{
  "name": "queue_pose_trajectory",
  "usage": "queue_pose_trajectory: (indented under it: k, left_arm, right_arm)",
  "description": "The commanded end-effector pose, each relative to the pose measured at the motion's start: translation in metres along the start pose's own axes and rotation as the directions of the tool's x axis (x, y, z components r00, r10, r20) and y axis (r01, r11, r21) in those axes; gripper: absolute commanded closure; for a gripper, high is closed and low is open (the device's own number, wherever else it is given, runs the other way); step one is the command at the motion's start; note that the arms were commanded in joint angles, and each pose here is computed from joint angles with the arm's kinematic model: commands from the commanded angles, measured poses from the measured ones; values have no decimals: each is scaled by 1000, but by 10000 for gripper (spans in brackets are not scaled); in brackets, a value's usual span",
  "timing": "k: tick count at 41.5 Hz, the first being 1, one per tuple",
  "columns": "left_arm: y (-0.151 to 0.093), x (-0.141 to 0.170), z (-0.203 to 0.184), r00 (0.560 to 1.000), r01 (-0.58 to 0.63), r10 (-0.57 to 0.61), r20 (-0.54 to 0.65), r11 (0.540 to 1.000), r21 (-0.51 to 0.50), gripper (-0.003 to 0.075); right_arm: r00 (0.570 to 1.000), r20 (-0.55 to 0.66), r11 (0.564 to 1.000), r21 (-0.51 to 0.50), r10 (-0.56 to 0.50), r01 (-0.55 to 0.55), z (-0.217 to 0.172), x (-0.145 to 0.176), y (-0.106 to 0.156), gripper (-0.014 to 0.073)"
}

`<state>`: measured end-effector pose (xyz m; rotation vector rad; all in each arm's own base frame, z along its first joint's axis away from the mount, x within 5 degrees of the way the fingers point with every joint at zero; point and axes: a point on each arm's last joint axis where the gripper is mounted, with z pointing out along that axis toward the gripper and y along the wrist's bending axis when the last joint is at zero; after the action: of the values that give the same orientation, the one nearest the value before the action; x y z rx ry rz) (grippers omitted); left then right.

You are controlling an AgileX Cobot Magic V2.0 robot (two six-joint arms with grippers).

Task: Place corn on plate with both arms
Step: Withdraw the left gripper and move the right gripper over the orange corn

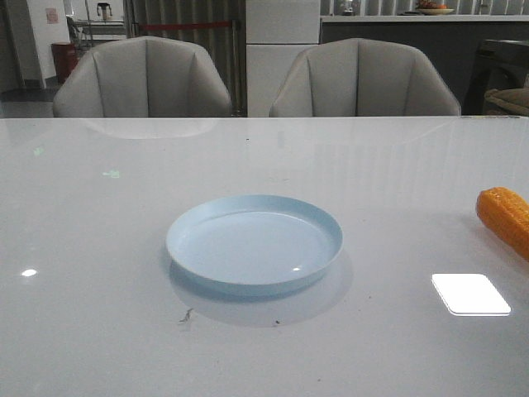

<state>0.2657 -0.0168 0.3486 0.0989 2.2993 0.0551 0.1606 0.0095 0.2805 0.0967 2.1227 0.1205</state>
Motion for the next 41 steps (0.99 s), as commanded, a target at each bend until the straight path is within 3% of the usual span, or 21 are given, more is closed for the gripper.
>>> queue_pose_trajectory:
  k: [1, 14, 24, 30, 33, 41]
  left_arm:
    - [9, 11, -35, 986, -10, 14, 168, 1000, -24, 195]
    - [5, 80, -60, 980, 1, 0, 199, 1000, -8, 195]
    - [0, 109, -44, 994, 42, -45, 104, 999, 29, 195]
    - [0, 111, -44, 994, 48, -52, 99, 998, 34, 195]
    - [0, 110, -44, 993, 48, -52, 102, 998, 34, 195]
    - [-1, 110, -44, 993, 63, -67, 101, 997, 45, 195]
  right_arm:
    - [997, 82, 1000, -14, -5, 6, -1, -16, 3, 107]
    - [1000, 18, 1000, -2, -4, 4, 18, -19, 3, 107]
    - [995, -86, 995, 93, 51, -43, 44, -74, -10, 107]
    - [965, -260, 990, 138, 37, -1, 76, -101, -21, 107]
    - [938, -346, 990, 130, 0, 48, 99, -112, -22, 107]
    - [851, -525, 989, 136, 25, 55, 156, -119, -28, 107]
